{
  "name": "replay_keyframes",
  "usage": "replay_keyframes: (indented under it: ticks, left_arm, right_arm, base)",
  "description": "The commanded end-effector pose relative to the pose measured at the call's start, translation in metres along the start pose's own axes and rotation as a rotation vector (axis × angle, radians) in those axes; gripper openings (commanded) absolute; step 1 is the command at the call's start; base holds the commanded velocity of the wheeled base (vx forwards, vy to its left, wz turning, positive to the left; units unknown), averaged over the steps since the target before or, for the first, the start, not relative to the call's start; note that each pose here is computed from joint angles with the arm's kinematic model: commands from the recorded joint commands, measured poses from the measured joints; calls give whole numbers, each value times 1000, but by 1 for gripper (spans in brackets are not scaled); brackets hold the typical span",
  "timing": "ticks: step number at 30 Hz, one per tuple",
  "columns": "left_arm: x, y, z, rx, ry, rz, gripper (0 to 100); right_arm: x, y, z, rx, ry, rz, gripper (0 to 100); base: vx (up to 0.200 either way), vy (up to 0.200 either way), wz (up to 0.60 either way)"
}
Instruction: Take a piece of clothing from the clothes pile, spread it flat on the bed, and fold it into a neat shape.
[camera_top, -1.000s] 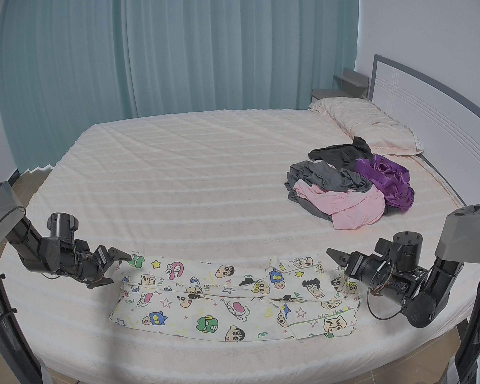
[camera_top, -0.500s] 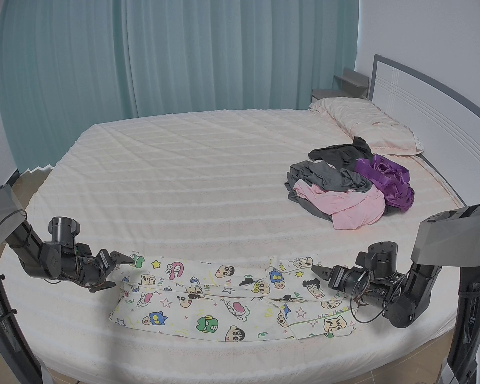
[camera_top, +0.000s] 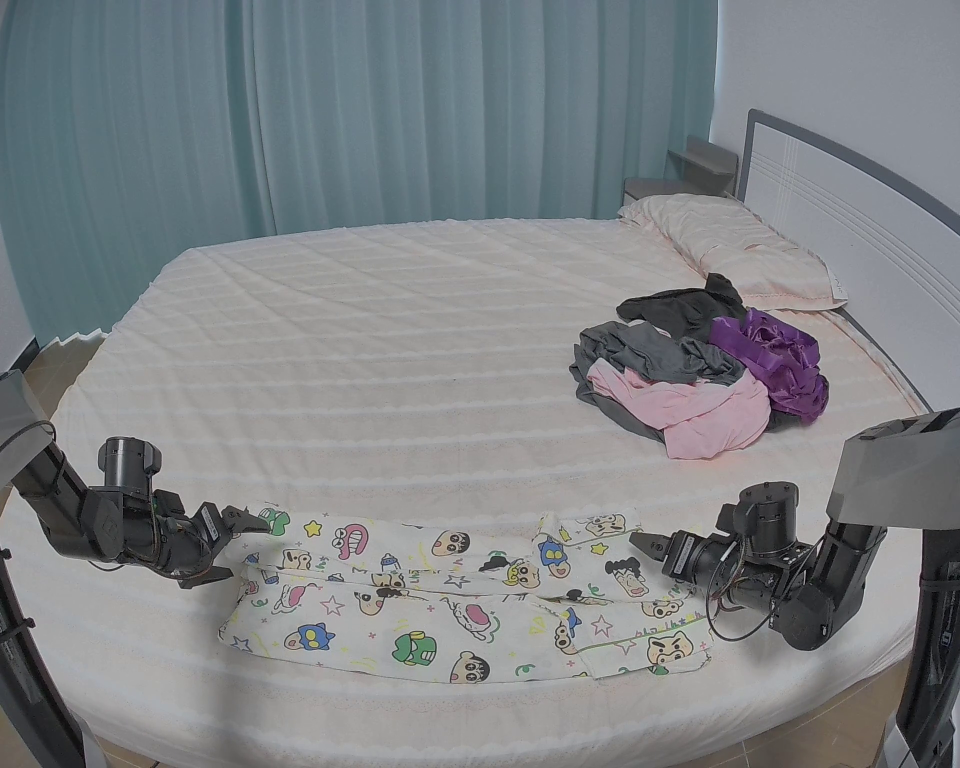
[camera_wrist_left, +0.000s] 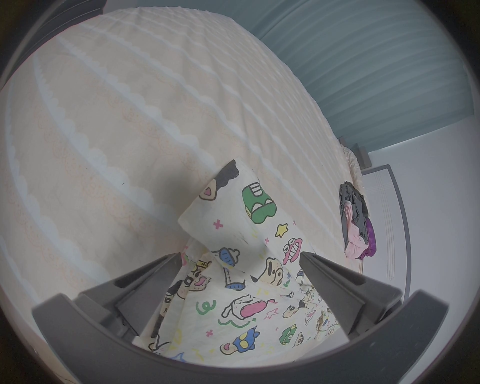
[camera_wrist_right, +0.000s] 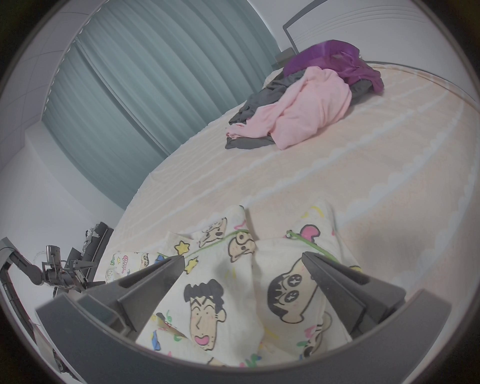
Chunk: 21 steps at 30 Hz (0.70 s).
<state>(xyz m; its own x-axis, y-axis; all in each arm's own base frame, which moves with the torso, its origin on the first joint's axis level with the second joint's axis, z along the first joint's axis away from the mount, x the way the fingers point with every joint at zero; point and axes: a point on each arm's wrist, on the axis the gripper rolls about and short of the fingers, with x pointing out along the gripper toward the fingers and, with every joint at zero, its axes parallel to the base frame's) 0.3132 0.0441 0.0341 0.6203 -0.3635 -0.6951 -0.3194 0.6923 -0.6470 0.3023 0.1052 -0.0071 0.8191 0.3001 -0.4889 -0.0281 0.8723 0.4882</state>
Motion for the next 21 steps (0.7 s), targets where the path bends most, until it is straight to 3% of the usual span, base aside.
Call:
replay_keyframes:
  ticks: [1,16,17,21]
  left_arm:
    - [0,0,0,-1,0,1,100]
    - [1,0,-3,1,11,2,100]
    - [1,0,-3,1,11,2,100]
    - [1,0,-3,0,12,3,100]
  right_arm:
    - [-5,11,15,-2,-34,40,100]
    - [22,0,-7,1,114,83,100]
    - [21,0,-7,2,121,94,0]
    - [21,-1,-5,6,122,104,0]
  base:
    - [0,0,0]
    - [0,0,0]
    - [0,0,0]
    - [0,0,0]
